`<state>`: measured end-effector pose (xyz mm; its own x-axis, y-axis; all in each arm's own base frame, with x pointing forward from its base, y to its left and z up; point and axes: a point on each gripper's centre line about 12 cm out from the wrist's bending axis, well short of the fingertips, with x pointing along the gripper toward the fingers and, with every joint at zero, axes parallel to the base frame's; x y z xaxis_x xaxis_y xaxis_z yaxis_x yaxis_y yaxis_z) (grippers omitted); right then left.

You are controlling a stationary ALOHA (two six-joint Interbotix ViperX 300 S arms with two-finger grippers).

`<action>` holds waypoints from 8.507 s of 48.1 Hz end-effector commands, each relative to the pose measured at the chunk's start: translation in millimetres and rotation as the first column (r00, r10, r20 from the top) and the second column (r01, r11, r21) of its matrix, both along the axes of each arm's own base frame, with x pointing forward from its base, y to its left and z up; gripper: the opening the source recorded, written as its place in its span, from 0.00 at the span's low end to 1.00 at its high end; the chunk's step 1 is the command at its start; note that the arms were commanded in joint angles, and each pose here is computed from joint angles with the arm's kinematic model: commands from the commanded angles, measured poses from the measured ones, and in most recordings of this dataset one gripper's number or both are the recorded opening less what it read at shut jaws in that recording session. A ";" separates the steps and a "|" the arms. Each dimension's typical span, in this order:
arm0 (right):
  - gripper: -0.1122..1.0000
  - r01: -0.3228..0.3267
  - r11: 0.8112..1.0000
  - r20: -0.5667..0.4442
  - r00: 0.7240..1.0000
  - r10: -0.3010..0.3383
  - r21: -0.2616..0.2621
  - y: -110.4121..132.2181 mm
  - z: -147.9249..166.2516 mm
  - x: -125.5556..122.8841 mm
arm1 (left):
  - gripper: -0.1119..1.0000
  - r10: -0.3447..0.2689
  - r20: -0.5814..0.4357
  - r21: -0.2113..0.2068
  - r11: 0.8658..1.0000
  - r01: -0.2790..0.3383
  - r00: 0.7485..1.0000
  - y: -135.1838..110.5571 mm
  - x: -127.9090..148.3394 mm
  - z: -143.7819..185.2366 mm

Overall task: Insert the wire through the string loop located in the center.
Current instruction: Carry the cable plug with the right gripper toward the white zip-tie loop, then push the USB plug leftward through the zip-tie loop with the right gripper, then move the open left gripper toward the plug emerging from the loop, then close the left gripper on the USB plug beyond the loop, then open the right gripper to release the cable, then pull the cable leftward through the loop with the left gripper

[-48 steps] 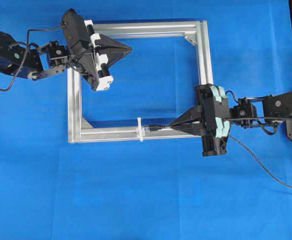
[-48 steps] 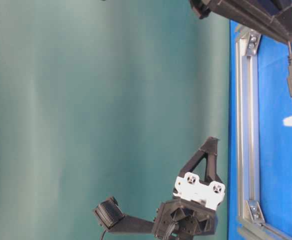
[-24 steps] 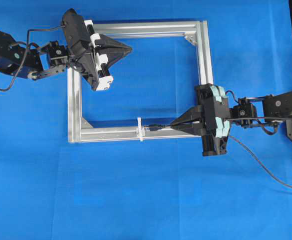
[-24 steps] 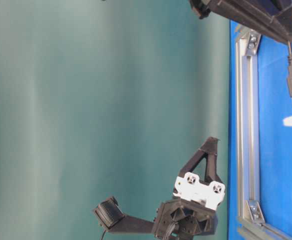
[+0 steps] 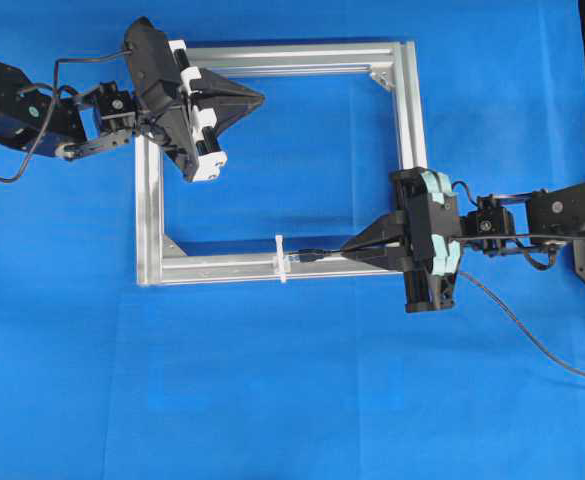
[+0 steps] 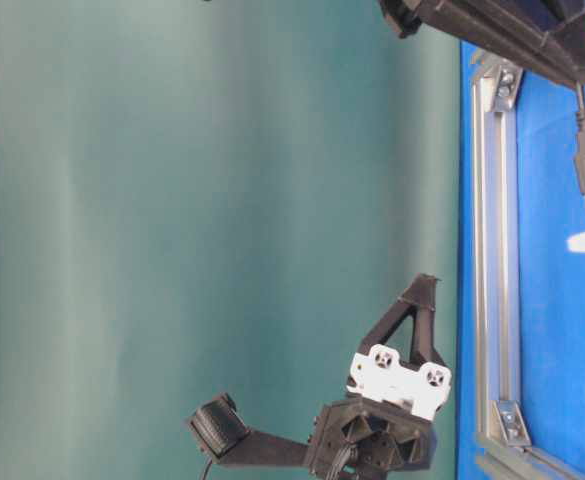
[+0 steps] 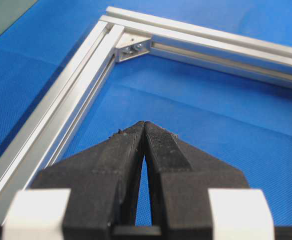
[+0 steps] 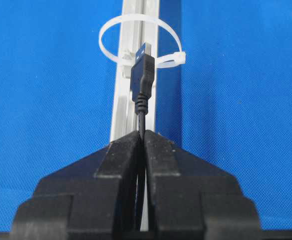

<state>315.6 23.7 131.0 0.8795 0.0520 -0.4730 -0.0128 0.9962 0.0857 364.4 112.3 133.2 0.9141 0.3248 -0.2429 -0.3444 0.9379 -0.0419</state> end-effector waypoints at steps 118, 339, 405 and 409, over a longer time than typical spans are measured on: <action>0.08 0.003 1.000 0.051 0.999 -0.003 0.002 4.1 0.1 64.6 | 0.10 -0.002 0.049 0.015 1.000 0.002 0.999 0.6 3.0 16.9; 0.08 -0.009 1.000 0.062 0.998 0.010 -0.012 4.8 1.9 65.9 | 0.17 -0.366 -0.076 -0.136 0.925 0.354 0.927 -151.4 13.6 -19.3; 0.96 -0.008 1.000 0.041 0.999 0.008 -0.009 4.5 0.2 62.6 | 0.17 -0.396 -0.123 -0.148 0.914 0.378 0.910 -148.0 -90.3 -11.8; 0.96 -0.009 1.000 0.036 0.999 0.009 -0.010 4.6 0.6 62.1 | 0.17 -0.398 -0.121 -0.147 0.913 0.380 0.909 -146.5 -104.9 -11.3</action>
